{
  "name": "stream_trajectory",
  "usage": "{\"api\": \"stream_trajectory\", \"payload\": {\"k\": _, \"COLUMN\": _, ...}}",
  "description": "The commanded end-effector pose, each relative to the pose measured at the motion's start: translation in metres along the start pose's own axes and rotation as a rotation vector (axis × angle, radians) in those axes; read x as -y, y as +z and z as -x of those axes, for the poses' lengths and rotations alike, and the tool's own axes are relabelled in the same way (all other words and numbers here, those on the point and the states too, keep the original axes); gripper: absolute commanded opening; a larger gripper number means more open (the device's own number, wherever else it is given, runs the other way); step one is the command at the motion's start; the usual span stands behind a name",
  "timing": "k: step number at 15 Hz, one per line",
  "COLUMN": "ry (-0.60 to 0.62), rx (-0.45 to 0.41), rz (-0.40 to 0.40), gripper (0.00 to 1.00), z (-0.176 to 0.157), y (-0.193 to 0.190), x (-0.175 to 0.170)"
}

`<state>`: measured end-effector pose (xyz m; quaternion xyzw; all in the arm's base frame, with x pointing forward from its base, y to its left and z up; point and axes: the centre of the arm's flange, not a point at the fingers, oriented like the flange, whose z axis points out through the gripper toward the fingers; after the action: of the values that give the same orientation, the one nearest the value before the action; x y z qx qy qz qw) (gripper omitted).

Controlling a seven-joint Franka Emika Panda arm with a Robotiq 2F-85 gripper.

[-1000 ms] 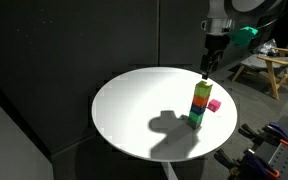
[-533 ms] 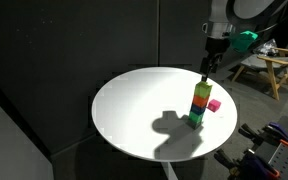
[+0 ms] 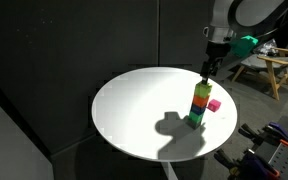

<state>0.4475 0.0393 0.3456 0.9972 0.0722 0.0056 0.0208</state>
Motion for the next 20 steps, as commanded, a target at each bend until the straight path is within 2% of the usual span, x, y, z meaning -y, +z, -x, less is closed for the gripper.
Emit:
{"api": "stream_trajectory", "payload": {"k": 1, "ry": 0.004, "rx": -0.021, "rz": 0.005, "gripper": 1.0, "z": 0.0, "y": 0.004, "x": 0.0}}
{"api": "stream_trajectory", "payload": {"k": 20, "ry": 0.018, "rx": -0.017, "rz": 0.018, "gripper": 1.0, "z": -0.023, "y": 0.018, "x": 0.003}}
